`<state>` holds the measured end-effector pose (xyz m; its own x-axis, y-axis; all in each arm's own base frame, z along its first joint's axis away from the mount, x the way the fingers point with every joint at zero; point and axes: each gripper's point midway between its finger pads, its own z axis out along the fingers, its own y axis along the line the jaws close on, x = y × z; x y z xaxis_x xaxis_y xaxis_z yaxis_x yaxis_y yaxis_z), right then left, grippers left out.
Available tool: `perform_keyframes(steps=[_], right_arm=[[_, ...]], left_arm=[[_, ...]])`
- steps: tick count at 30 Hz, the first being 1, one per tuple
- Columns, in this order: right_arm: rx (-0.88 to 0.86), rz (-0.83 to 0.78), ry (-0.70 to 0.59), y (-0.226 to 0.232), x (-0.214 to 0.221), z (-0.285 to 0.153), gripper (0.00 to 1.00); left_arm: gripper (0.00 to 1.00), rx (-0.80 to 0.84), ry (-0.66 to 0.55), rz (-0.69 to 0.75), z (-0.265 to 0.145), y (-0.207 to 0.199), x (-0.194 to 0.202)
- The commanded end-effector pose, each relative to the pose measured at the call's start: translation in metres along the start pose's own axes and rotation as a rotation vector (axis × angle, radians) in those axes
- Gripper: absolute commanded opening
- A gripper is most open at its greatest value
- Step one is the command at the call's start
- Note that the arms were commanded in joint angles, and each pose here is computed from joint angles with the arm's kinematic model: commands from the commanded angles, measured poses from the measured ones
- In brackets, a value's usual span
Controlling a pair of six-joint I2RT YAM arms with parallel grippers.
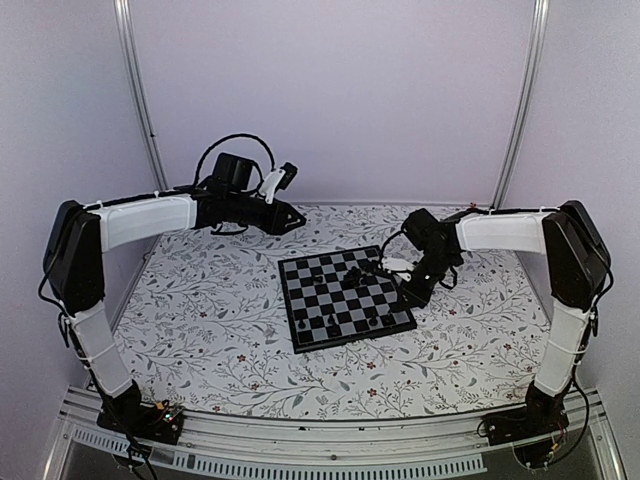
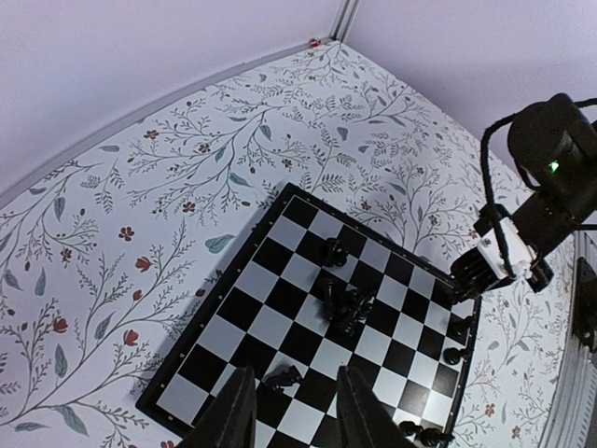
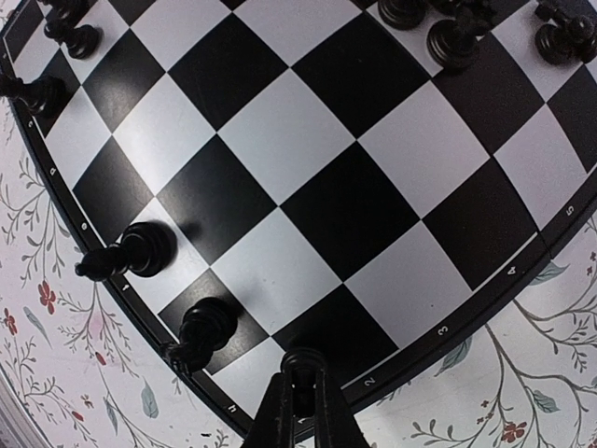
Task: Set up the chess pieces on the board
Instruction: Place the chess piece on the chessboard.
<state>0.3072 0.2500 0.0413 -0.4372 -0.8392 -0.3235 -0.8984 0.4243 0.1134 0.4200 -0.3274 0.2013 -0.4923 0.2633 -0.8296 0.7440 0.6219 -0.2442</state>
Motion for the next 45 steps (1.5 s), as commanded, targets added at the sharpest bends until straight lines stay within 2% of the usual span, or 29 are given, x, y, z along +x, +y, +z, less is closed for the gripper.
perform_keyframes(steps=[1,12,30,34,36,45], right_arm=[[0.009,-0.006,-0.006,-0.006,-0.007,0.002,0.04],[0.011,0.013,0.001,-0.009,-0.007,0.010,0.05],[0.034,0.019,-0.022,-0.012,-0.015,-0.002,0.25],[0.040,0.015,-0.071,-0.009,-0.026,-0.023,0.32],[0.036,0.000,-0.135,-0.007,-0.031,-0.041,0.35],[0.064,0.017,-0.321,-0.013,-0.008,-0.084,0.36]], left_arm=[[0.32,0.010,-0.020,0.033,-0.007,-0.010,-0.010],[0.32,0.018,-0.010,0.036,-0.004,-0.012,-0.007],[0.32,0.027,0.007,0.060,0.000,-0.019,-0.003],[0.33,0.027,0.022,0.074,0.002,-0.021,0.001],[0.33,0.027,0.036,0.090,0.005,-0.025,0.005],[0.35,0.056,0.202,0.256,0.027,-0.060,0.042]])
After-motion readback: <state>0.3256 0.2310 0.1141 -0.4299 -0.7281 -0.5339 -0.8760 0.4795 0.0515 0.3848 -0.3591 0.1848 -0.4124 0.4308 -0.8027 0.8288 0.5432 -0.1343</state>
